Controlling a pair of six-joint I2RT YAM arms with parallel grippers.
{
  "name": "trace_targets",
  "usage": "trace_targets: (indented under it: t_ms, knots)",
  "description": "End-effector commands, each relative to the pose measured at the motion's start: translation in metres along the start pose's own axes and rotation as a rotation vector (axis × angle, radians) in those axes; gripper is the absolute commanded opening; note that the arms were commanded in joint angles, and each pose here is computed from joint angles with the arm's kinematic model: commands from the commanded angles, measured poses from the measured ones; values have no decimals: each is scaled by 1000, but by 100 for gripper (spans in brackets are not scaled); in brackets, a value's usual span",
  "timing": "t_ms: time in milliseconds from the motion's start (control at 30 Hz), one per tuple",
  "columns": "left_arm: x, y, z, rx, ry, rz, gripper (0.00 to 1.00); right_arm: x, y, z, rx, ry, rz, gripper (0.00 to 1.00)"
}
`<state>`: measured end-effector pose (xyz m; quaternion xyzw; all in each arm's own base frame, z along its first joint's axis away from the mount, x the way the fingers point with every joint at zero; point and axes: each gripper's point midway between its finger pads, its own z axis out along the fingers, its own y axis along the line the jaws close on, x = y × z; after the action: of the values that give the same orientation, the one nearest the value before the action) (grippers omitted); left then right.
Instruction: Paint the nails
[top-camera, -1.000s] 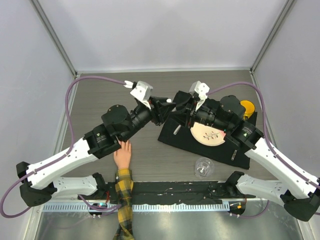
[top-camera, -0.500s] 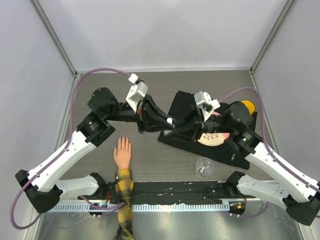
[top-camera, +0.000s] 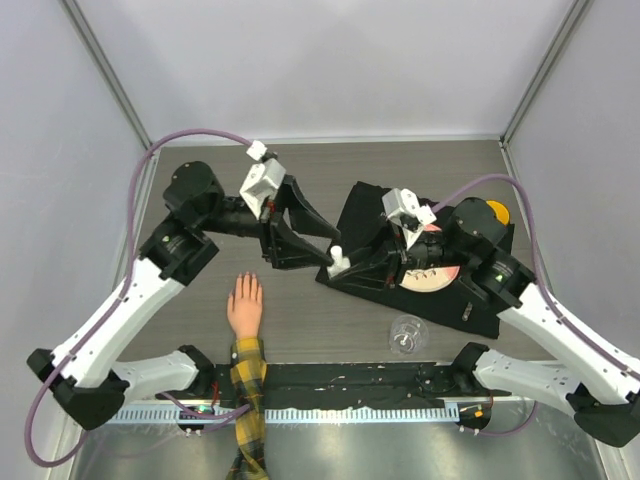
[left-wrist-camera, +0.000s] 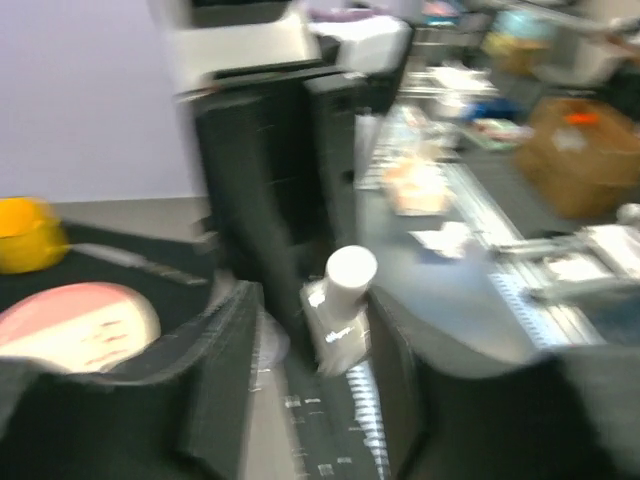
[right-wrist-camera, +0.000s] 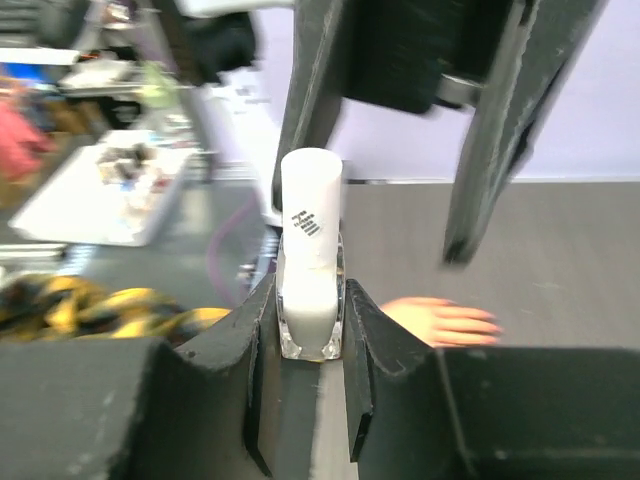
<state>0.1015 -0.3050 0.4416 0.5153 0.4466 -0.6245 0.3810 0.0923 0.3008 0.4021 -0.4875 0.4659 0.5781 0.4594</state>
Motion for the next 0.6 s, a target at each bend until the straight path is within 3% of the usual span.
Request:
trace_targets:
  t_ms: [0, 133, 167, 300, 433, 567]
  knots:
    - [-16, 25, -34, -381, -25, 143, 61, -4, -37, -21, 276, 70, -149, 0]
    - [-49, 29, -66, -634, -208, 185, 68, -1, -70, -28, 441, 92, -149, 0]
    - [-54, 30, -71, -671, -260, 137, 69, -1, -78, -29, 480, 95, -147, 0]
    - [-71, 44, -90, -803, -435, 41, 62, -9, -98, -33, 584, 78, -148, 0]
    - [-63, 63, -89, -856, -450, -28, 54, -19, -110, -35, 646, 42, -148, 0]
    - [-52, 80, -88, -927, -444, -51, 57, -22, -114, -32, 654, 40, -135, 0]
